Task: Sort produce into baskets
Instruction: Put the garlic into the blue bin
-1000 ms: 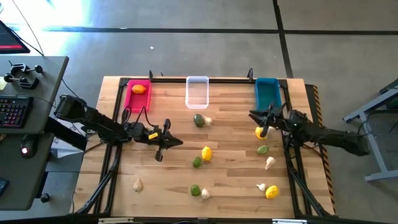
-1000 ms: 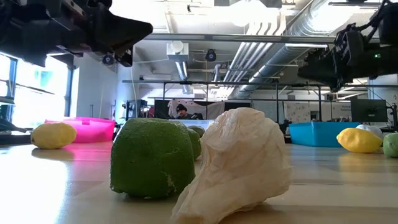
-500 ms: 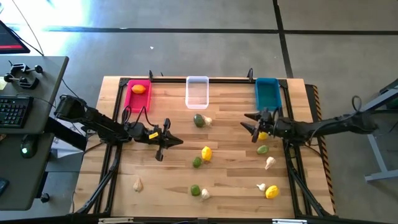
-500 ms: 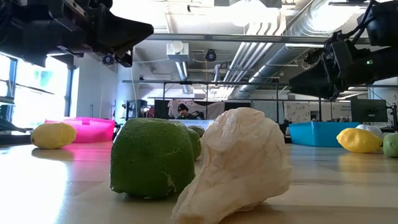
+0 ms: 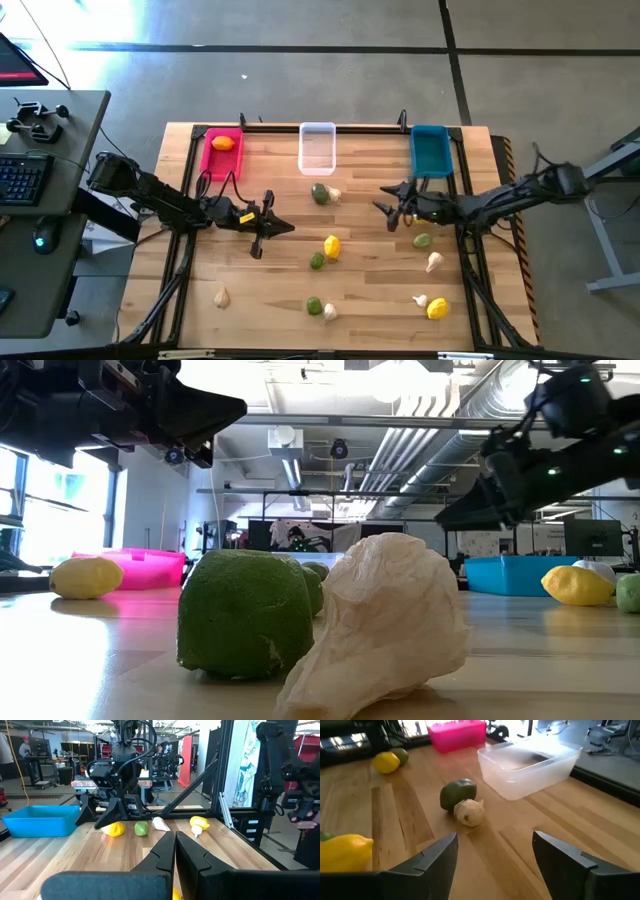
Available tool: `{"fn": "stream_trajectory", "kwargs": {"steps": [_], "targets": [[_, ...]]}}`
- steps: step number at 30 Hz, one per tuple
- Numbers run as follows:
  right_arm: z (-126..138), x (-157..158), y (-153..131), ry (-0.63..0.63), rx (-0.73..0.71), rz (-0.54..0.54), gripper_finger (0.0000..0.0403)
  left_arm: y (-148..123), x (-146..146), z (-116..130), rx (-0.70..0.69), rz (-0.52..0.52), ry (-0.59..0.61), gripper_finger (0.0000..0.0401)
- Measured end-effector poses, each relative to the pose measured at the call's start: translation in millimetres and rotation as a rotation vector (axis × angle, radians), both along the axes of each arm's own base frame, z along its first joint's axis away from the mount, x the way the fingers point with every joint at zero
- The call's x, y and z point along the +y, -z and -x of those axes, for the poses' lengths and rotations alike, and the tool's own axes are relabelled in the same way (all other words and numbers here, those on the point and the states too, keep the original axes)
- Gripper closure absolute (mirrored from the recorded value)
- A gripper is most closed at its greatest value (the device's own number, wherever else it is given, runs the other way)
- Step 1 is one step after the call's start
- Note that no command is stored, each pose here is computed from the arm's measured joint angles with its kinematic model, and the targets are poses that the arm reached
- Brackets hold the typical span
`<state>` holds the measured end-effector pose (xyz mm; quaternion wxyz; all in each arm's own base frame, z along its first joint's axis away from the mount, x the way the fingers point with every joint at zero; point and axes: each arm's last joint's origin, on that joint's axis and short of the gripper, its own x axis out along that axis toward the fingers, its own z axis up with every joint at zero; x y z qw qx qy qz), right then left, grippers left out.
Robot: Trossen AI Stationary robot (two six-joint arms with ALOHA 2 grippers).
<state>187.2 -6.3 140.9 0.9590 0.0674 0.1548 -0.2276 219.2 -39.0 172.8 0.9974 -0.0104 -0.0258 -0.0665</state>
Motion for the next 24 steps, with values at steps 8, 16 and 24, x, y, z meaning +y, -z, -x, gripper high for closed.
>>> {"fn": "stream_trajectory", "kwargs": {"steps": [8, 16, 24], "targets": [[-51, 1, 3, 0.023, 0.077, -0.008, 0.0155, 0, 0, 0, 0.0, 0.0, 0.0, 0.0401], [-104, -2, 22, 0.021, 0.178, 0.036, 0.0155, 0, 0, 0, 0.005, -0.001, 0.0, 0.0401], [-143, -6, 27, 0.034, 0.251, 0.165, 0.0155, 1, 0, 0, 0.006, -0.005, 0.0, 0.0401]]}}
